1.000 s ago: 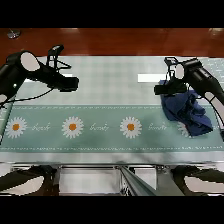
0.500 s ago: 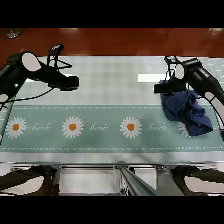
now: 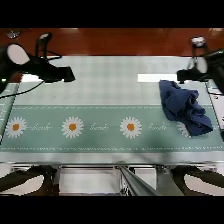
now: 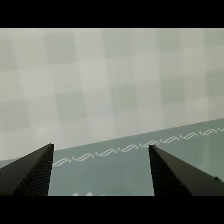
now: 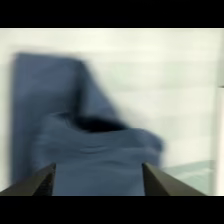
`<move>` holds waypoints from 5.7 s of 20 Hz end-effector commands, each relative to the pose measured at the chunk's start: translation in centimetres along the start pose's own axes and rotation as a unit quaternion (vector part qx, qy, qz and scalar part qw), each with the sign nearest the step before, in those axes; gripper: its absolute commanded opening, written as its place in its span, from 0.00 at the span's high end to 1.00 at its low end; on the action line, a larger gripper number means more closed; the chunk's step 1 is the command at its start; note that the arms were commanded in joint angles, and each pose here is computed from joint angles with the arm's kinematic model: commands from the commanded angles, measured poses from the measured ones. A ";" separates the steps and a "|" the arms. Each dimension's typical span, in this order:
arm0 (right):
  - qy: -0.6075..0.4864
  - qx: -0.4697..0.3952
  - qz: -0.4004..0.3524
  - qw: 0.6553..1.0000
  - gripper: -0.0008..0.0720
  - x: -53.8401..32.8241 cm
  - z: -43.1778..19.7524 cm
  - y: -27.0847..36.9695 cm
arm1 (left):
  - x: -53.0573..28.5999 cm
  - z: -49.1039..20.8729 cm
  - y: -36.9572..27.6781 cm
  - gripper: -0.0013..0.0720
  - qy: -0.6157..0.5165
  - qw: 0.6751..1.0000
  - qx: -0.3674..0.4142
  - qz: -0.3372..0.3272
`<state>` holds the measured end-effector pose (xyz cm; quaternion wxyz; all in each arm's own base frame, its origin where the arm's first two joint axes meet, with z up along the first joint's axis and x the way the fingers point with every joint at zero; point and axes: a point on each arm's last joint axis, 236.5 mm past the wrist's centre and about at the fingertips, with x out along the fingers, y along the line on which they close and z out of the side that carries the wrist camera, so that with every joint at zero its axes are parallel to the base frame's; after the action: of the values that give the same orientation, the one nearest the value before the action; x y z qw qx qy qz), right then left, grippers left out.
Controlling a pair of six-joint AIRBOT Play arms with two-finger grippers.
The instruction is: Fold the shirts.
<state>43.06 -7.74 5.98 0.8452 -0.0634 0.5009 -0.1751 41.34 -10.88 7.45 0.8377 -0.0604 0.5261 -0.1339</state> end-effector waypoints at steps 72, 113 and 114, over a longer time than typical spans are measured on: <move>0.182 0.260 0.238 0.918 0.14 -2.0 -25.8 4.7 | 10.7 -17.3 -10.0 0.03 0.126 0.926 -0.197 -0.298; -0.500 -0.009 0.351 0.792 0.95 -52.9 -0.4 -1.4 | -40.4 2.7 -12.8 0.96 -0.416 0.880 0.208 -0.095; -0.514 -0.011 0.342 0.786 0.95 -54.1 -1.1 -1.6 | -41.8 1.2 -13.3 0.96 -0.429 0.873 0.218 -0.078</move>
<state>23.79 9.00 45.59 0.9728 0.0670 0.0645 0.2123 27.90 -13.28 44.11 0.9328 -0.0241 0.1138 -0.3411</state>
